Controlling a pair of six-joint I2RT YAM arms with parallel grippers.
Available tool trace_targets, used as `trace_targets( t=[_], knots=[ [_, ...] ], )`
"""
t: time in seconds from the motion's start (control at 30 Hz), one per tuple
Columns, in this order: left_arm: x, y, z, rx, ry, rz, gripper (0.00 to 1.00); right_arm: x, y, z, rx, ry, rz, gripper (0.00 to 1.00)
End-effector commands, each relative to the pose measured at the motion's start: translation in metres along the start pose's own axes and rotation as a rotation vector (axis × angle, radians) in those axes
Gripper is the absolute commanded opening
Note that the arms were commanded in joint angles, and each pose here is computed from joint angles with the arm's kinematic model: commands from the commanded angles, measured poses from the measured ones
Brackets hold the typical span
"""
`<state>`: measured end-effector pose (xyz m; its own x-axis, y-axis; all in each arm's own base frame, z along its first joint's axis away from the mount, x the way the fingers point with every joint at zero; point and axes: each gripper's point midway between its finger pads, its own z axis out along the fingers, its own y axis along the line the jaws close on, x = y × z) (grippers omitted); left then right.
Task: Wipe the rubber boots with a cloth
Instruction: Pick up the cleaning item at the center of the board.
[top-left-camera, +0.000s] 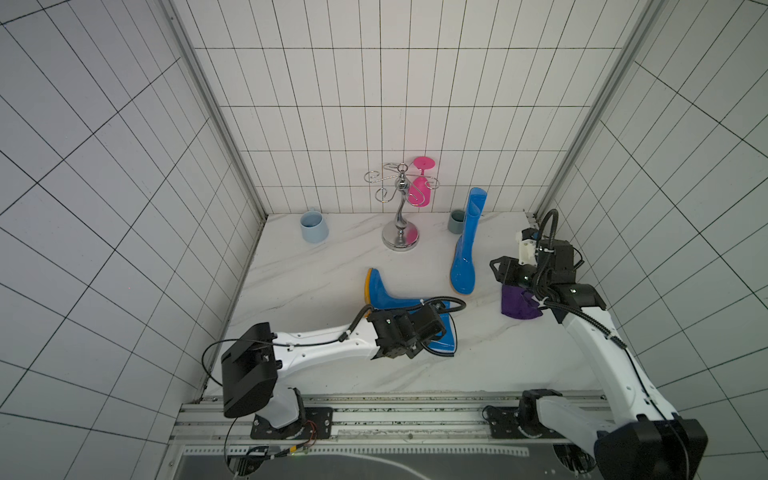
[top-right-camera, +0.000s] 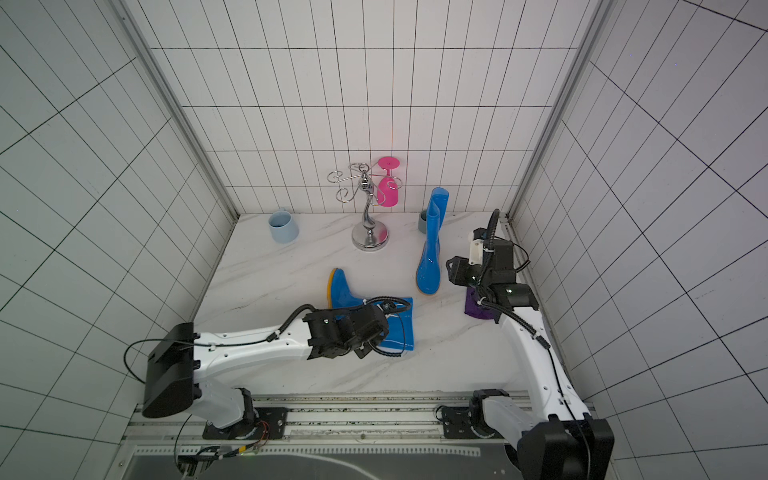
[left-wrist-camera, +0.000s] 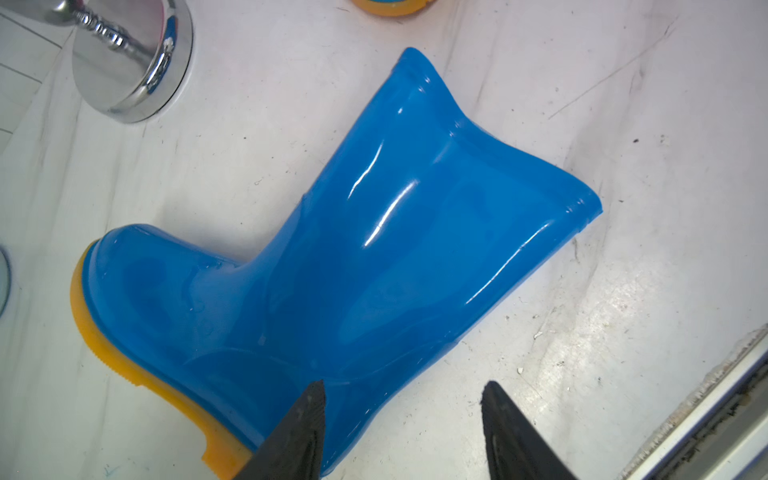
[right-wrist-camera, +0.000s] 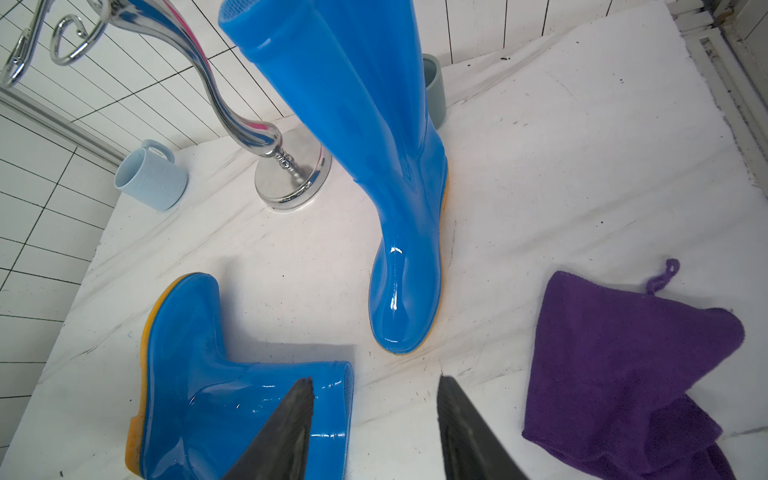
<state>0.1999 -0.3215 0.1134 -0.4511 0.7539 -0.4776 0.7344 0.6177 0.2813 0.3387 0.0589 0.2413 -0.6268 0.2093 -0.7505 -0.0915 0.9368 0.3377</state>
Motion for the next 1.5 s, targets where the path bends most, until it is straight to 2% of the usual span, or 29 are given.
trace_targets(
  t=[0.0,0.2,0.4,0.5,0.77,1.0,1.2,1.47],
  knots=[
    [0.007,0.008,0.007,-0.108,0.049,0.097,0.59,0.013,-0.009,0.001,0.021,0.021,0.002,0.5],
    [-0.009,-0.008,0.003,-0.063,-0.013,0.137,0.59,0.023,-0.02,0.007,0.066,0.051,0.029,0.51],
    [-0.013,0.003,0.009,-0.141,-0.006,0.143,0.59,0.043,-0.056,0.018,0.173,0.117,0.144,0.53],
    [-0.015,0.02,0.008,-0.131,-0.026,0.054,0.59,0.062,-0.077,0.024,0.249,0.178,0.193,0.53],
    [-0.017,0.106,-0.007,-0.152,-0.097,-0.307,0.59,0.096,-0.114,0.045,0.388,0.277,0.243,0.57],
    [0.021,0.17,-0.001,-0.182,-0.114,-0.615,0.59,0.094,-0.146,0.05,0.538,0.289,0.228,0.64],
    [0.052,0.187,0.016,-0.061,-0.145,-0.835,0.59,0.106,-0.165,0.058,0.593,0.333,0.245,0.65],
    [0.054,0.187,0.017,0.024,-0.213,-0.888,0.59,0.133,-0.181,0.081,0.596,0.385,0.273,0.64]
  ],
)
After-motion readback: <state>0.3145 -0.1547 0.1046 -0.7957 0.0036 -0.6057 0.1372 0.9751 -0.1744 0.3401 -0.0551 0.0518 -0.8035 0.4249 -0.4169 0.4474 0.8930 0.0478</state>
